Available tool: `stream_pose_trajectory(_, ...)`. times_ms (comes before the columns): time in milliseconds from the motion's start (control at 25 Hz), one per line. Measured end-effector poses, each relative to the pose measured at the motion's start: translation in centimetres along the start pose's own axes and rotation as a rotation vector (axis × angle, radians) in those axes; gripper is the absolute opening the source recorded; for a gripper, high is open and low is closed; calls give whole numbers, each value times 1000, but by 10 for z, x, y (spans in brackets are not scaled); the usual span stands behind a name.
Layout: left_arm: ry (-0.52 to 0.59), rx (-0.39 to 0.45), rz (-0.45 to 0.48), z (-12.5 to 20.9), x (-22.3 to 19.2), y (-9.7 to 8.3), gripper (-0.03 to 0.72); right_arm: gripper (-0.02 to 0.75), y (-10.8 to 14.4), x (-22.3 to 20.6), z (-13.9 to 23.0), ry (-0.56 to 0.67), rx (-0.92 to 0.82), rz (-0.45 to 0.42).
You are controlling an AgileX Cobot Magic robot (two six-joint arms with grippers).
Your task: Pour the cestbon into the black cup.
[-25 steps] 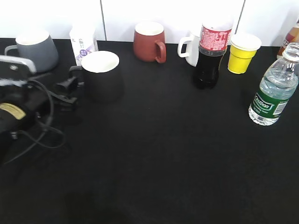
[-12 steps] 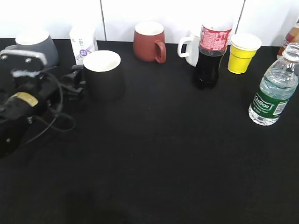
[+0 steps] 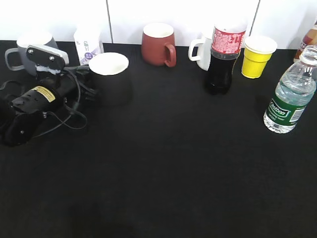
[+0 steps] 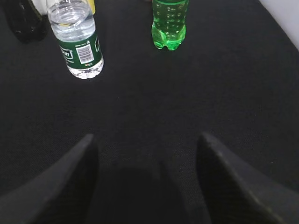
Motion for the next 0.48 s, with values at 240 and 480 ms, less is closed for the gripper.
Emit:
stream_pose_trajectory(240,-56,61,23,-29,45,-5,73,501,0,0,0,0,0,0)
stream_pose_trajectory(480,-128,68,132,-67,84,-38,69,501,0,0,0,0,0,0)
Point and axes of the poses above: a point on each arm's last joint axis where the gripper is mounted, x pointing back along that axis away from the gripper, y along the wrist's bending axis when the last joint is at zero, z = x × y, the point moved 8 cm from there along -x, pointing out along that axis toward the gripper, and after that the axes turned 13 degrees about -x, right-handed, at the moved point
